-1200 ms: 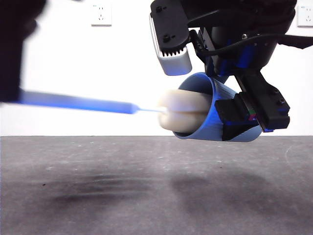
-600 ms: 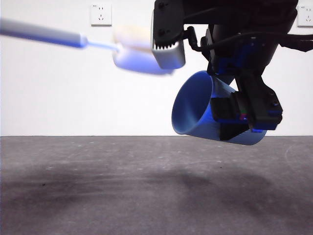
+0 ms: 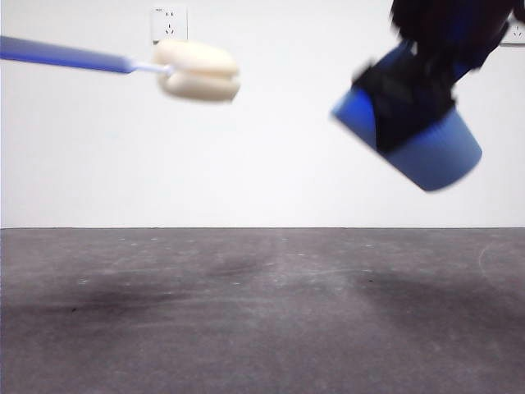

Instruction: Pick up the cup brush,pick up the cup,insert the brush into the cup,clean the cup,put the cup brush back,put the cup back to the fixed position on the table

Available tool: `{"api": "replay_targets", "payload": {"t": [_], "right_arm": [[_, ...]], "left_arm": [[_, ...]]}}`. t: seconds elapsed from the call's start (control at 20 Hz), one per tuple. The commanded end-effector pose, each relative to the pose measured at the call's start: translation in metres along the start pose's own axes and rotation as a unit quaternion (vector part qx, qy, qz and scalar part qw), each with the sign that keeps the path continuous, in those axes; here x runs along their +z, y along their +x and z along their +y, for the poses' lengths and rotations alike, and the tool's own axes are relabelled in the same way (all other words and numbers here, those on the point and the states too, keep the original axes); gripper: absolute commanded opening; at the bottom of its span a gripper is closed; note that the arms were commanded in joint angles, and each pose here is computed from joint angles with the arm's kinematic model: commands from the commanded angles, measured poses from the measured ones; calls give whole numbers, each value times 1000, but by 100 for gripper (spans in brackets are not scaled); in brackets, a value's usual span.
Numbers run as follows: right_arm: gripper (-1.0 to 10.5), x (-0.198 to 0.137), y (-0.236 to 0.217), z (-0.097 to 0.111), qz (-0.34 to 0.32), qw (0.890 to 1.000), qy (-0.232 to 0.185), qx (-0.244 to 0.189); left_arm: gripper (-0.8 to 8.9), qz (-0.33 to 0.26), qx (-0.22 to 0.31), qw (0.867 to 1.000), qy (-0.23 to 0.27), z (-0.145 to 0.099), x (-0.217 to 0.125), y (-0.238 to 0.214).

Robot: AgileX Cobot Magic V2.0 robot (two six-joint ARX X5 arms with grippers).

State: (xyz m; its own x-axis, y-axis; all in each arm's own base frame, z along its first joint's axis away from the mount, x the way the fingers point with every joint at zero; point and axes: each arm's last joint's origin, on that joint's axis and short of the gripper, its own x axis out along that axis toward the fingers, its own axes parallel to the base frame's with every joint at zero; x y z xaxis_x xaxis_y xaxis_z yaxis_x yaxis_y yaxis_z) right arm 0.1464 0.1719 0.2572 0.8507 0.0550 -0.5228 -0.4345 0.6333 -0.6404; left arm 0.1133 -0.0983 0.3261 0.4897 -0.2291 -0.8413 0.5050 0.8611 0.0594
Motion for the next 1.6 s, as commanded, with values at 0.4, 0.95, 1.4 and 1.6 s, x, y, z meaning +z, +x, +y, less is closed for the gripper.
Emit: {"api": "replay_targets", "payload": {"t": [0.4,0.95,1.4,1.6], "right_arm": [[-13,-18,-66,-66,-157,944,286,45],[-13,-27,-80,-75,-181,932,310,43],[-13,-18,-63,-66,-159,928,326,83],[-13,-4,-21,-62,-132,929,332,99]], "left_arm": [[-8,17,28,984,-174,15,65,124],[-8,33,36,966,-255,8,75,216],[122,63,45,965,-250,7,68,241],[471,79,45,966,-243,6,65,241]]}}
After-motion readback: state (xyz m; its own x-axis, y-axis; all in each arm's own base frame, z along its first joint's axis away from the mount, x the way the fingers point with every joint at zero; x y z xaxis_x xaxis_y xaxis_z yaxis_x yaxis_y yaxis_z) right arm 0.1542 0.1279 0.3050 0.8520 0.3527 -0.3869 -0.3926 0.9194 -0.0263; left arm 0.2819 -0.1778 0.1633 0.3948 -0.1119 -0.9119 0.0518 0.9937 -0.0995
